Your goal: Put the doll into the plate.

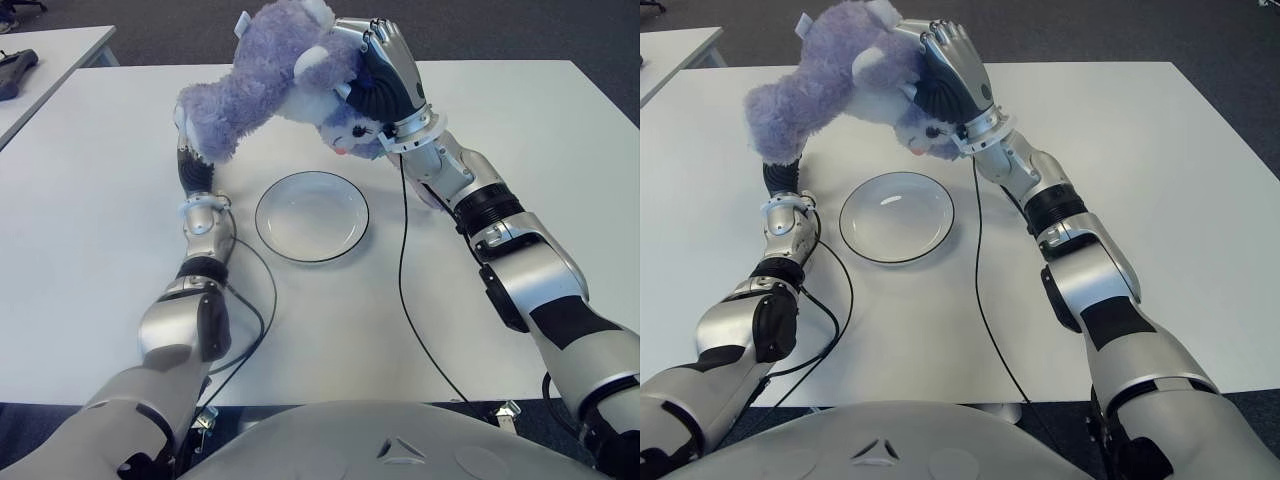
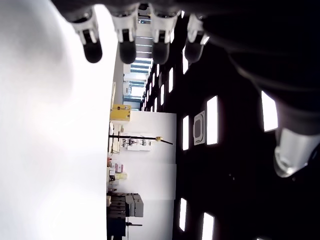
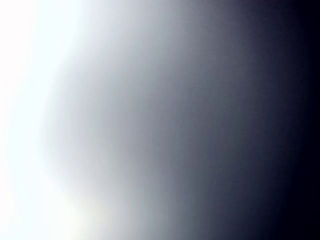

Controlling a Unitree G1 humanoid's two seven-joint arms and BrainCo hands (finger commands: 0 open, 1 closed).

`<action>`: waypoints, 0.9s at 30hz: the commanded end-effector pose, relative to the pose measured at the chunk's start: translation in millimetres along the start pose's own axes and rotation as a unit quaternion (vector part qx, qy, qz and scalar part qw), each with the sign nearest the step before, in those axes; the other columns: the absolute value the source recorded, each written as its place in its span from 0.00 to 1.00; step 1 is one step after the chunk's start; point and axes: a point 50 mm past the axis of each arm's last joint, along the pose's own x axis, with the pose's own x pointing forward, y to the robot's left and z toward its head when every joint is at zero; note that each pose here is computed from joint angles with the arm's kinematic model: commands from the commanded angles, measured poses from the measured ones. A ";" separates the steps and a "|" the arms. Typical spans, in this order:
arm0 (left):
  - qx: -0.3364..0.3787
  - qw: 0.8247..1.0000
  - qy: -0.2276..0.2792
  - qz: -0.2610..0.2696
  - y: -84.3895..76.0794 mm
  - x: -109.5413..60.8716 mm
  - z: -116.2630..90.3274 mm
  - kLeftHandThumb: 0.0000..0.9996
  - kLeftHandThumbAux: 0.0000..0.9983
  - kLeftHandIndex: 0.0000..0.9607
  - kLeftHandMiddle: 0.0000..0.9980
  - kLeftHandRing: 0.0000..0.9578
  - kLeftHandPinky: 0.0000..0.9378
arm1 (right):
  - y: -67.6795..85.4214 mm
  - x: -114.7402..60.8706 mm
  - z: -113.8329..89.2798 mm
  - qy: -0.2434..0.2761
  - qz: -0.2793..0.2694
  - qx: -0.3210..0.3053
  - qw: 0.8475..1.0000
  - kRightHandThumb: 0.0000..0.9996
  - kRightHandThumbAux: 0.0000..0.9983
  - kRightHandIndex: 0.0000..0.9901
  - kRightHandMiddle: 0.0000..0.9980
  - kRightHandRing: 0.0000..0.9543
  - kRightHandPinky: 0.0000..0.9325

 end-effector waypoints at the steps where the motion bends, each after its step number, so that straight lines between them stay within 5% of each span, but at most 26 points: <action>1: 0.012 0.970 0.238 0.038 27.1 -94.9 -112.2 0.00 0.55 0.03 0.07 0.03 0.00 | -12.3 19.8 11.3 -0.044 0.012 0.008 0.999 0.72 0.71 0.45 0.84 0.88 0.89; 27: 0.021 0.970 0.238 0.031 25.0 -95.0 -112.3 0.00 0.53 0.02 0.07 0.03 0.00 | -1.0 20.7 34.6 -0.082 0.102 0.055 0.990 0.72 0.71 0.45 0.84 0.89 0.92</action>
